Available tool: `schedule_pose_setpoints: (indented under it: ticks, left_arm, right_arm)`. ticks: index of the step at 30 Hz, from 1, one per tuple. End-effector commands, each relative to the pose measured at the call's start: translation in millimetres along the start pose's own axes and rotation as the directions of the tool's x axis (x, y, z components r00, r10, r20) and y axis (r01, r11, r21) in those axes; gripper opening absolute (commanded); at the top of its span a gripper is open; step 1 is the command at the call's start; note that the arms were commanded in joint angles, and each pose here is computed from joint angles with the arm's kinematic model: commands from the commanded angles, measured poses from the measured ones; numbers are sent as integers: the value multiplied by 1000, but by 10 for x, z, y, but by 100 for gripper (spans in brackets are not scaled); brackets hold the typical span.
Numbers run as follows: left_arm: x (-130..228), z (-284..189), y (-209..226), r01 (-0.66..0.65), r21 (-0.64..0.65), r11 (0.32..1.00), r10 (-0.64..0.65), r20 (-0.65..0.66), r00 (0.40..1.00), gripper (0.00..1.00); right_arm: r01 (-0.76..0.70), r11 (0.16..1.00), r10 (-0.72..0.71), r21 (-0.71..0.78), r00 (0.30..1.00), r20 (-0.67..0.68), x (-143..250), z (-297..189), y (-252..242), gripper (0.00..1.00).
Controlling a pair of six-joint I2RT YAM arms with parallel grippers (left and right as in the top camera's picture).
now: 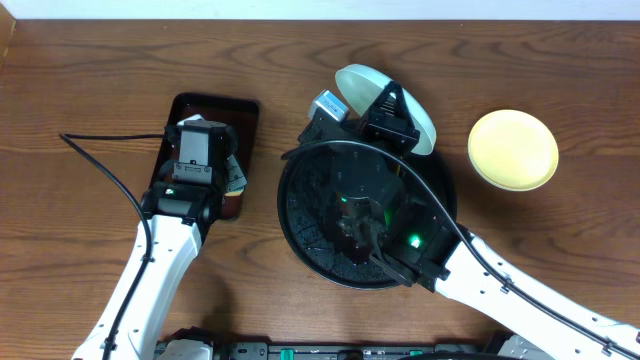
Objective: Clean dirty plates on tray and stack at the side
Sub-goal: 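Lift the green plate with the right gripper and stack it on the yellow plate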
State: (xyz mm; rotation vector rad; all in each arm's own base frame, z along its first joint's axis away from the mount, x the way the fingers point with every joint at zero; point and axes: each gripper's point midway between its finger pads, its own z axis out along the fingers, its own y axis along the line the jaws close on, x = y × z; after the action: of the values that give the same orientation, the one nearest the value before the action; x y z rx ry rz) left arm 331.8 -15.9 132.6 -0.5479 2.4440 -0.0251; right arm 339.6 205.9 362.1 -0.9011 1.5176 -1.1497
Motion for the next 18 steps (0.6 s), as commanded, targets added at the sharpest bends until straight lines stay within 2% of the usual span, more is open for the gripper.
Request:
schedule_pose_setpoints:
  ticks: [1,2,4,5,7,8,9,10,12,13,15,18]
  left_arm:
    - [-33,-6,44,-16,-19,1000,16,14,1000,8]
    - [-32,-6,44,-16,-19,1000,16,14,1000,8]
    - [-28,-5,46,-16,-20,1000,16,12,1000,8]
    - [-29,-5,46,-16,-20,1000,16,13,1000,8]
    - [-43,-5,40,-14,-17,1000,15,19,1000,8]
    - [-65,-4,35,-10,-14,1000,11,26,1000,8]
    - [-154,0,41,9,-7,1000,-8,56,998,8]
    - [-221,2,53,23,-2,1000,-23,78,997,8]
    - [-452,4,130,75,8,997,-75,151,986,8]
    - [-618,17,228,116,8,993,-115,201,973,8]
    - [-721,106,386,160,-9,987,-154,219,963,8]
    - [-546,394,359,174,49,984,-178,92,980,8]
  right_arm:
    - [-228,974,229,9,973,-36,100,14,-46,1]
    - [-346,938,344,-25,937,-58,173,62,86,1]
    - [-484,852,470,-199,875,-115,255,116,524,1]
    - [-566,737,530,-370,823,-203,289,117,924,1]
    - [-702,547,593,-457,710,-380,430,155,1267,1]
    - [-752,499,615,-432,658,-435,509,195,1294,1]
    - [-852,407,667,-330,524,-529,711,308,1272,1]
    - [-888,359,690,-287,459,-559,798,368,1239,1]
    - [-932,250,703,-261,360,-613,932,479,1201,1]
    - [-952,153,689,-266,296,-662,1037,565,1205,1]
    - [-969,30,661,-244,202,-723,1213,660,1206,1]
    - [-982,-53,632,-181,107,-768,1519,753,1165,1]
